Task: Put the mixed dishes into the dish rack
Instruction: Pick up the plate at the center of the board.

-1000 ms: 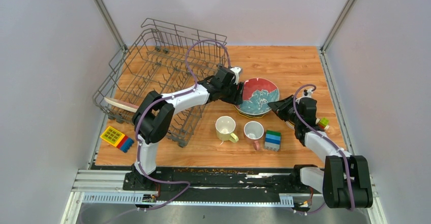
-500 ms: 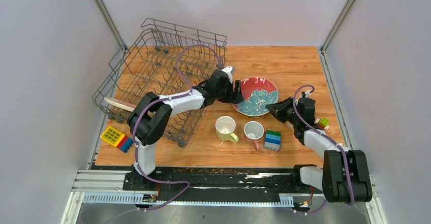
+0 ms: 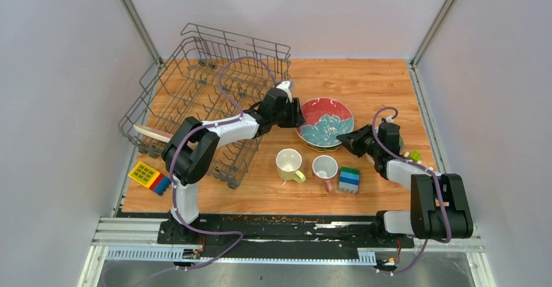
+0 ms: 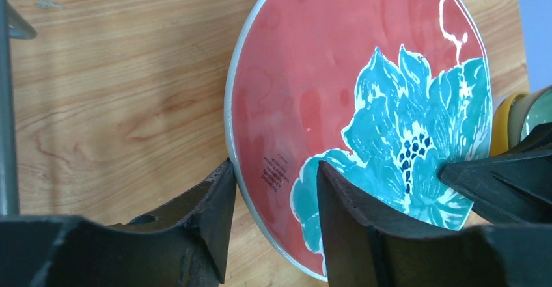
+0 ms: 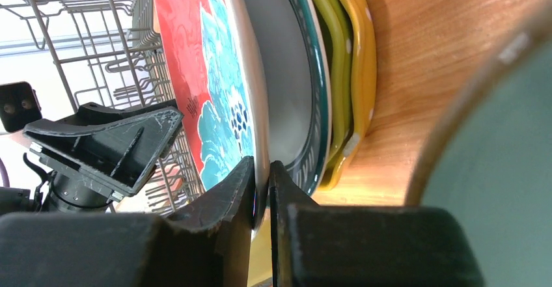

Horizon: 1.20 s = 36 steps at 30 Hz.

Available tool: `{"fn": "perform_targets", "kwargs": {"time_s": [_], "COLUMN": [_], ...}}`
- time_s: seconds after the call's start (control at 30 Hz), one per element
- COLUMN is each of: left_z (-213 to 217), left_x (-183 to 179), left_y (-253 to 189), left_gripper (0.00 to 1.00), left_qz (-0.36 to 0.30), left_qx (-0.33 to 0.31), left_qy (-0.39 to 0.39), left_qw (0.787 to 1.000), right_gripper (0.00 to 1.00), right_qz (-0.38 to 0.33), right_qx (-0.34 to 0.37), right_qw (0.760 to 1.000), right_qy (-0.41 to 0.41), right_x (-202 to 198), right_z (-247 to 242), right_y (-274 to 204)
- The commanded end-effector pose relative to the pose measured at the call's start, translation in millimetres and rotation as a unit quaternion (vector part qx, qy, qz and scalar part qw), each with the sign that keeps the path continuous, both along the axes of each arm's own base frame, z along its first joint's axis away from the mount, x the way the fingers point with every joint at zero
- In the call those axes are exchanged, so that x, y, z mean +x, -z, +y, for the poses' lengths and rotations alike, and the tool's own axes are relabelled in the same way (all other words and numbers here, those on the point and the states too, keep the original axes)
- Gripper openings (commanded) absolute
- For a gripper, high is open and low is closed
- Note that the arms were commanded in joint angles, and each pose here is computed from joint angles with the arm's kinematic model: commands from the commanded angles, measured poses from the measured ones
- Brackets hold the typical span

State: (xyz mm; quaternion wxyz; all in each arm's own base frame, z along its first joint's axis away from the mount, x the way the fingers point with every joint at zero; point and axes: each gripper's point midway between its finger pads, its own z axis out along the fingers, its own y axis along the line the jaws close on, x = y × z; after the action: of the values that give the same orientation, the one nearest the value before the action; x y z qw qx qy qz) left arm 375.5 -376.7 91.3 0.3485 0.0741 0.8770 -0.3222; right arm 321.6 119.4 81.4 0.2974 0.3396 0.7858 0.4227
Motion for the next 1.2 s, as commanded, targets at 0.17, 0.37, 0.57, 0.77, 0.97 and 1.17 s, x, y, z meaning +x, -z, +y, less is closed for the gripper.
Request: {"fn": "perform_targets", "kwargs": {"time_s": [0.17, 0.37, 0.57, 0.77, 0.97, 1.17], "left_z": [-54.0, -53.2, -58.9, -61.8, -64.8, -64.8], "left_x": [-30.6, -34.5, -45.8, -59.6, -72.2, -82.0], "left_y": [-57.2, -63.8, -74.4, -78.7, -81.6, -83.0], "left_gripper": [0.31, 0.09, 0.05, 0.05, 0.05, 0.05], "left_qz": [-0.023, -0.031, -0.039, -0.037, -0.036, -0.033], "left_qx": [-0.108, -0.098, -0.112, -0.122, -0.128, -0.129], "left_qy": [0.089, 0.106, 0.15, 0.188, 0.217, 0.227], "left_qw": [0.99, 0.989, 0.982, 0.974, 0.967, 0.965], "right_gripper": [0.01, 0.07, 0.14, 0.23, 0.27, 0.28], "right_qz": [-0.119, -0.132, -0.15, -0.161, -0.165, -0.164], "right_qx": [0.036, 0.038, 0.045, 0.044, 0.043, 0.043], "right_qw": [0.986, 0.984, 0.981, 0.982, 0.982, 0.984], "right_qy": [-0.113, -0.118, -0.112, -0.087, -0.076, -0.052], "right_x": [13.5, 13.7, 10.1, 6.6, 3.9, 3.0], "right_z": [42.6, 47.0, 46.7, 41.4, 40.3, 36.6], "right_y": [-68.4, -76.6, -86.8, -91.8, -93.6, -93.1]}}
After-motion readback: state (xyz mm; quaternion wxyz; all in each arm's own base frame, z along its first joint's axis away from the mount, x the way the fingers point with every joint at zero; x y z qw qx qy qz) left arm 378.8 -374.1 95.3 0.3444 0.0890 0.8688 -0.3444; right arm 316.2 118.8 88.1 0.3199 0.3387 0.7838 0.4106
